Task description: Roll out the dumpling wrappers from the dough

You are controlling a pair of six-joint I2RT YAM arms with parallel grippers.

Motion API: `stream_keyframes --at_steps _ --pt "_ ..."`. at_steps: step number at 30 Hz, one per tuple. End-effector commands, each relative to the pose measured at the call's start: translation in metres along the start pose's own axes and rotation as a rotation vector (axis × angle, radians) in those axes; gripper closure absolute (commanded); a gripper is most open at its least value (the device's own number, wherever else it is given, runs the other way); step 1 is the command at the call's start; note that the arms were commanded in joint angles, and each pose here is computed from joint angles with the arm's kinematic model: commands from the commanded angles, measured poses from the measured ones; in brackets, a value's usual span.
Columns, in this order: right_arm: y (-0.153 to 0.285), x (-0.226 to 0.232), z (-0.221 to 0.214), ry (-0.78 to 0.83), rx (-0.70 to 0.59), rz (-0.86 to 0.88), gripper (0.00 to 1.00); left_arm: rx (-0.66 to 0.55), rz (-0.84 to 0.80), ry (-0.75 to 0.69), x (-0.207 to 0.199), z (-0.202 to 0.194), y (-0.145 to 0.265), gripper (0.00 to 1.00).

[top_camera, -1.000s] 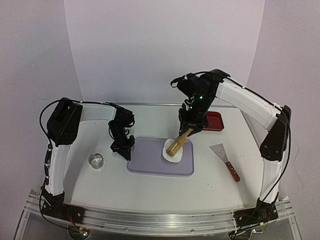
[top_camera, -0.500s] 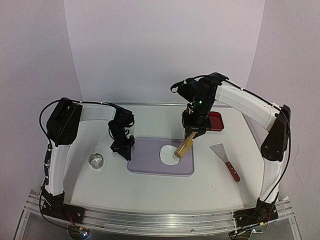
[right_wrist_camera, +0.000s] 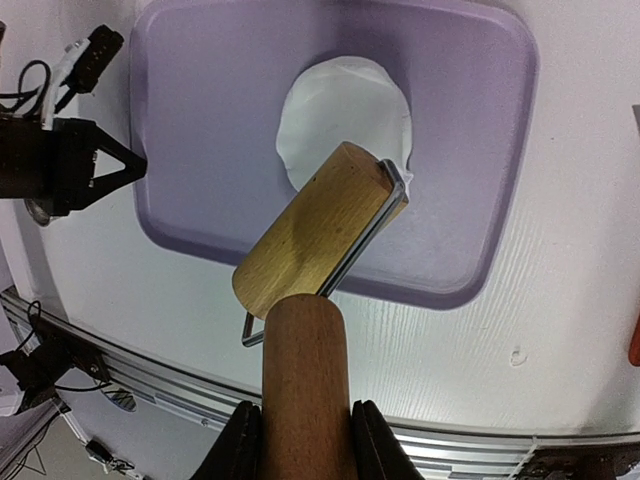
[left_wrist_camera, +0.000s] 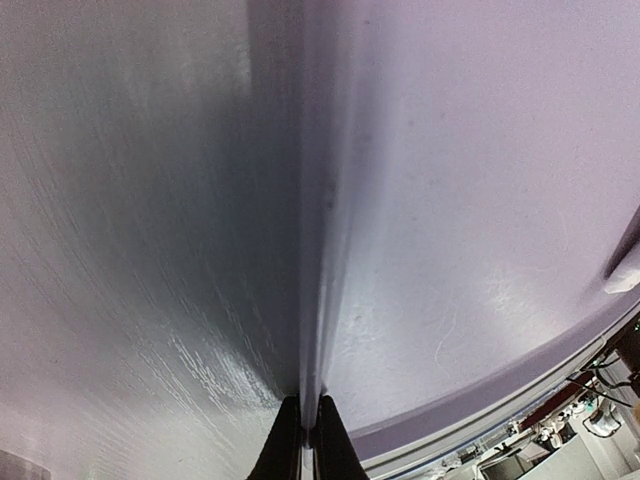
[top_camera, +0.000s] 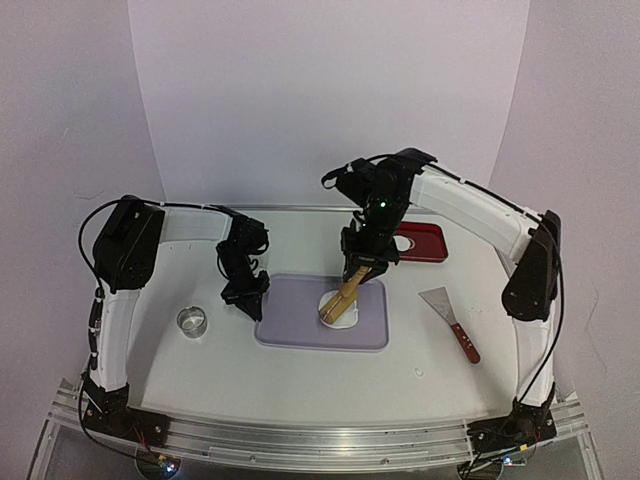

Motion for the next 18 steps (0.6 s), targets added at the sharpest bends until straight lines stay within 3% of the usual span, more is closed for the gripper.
stream_keyframes --at_steps 1,7,18 --pt "-0.018 0.007 0.013 -0.001 -0.029 -0.027 1.00 -0.050 0.046 -0.014 0.011 0.015 -0.023 1.00" --pt "-0.036 0.005 0.031 -0.002 -0.058 -0.072 1.00 -0.041 0.045 -0.006 0.012 0.008 -0.023 1.00" --pt "-0.026 0.003 0.046 -0.012 -0.083 -0.053 1.00 -0.026 0.042 -0.001 0.012 0.006 -0.026 1.00"
Point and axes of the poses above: each gripper's point midway between its finger pads, its own y axis back along the fingers, its own x axis along the line the jaws close on, z = x × y, the point moved 1 cm from there along y, back along the fingers, and after that the axes turned 9 degrees about -y, right-handed, at the moved point
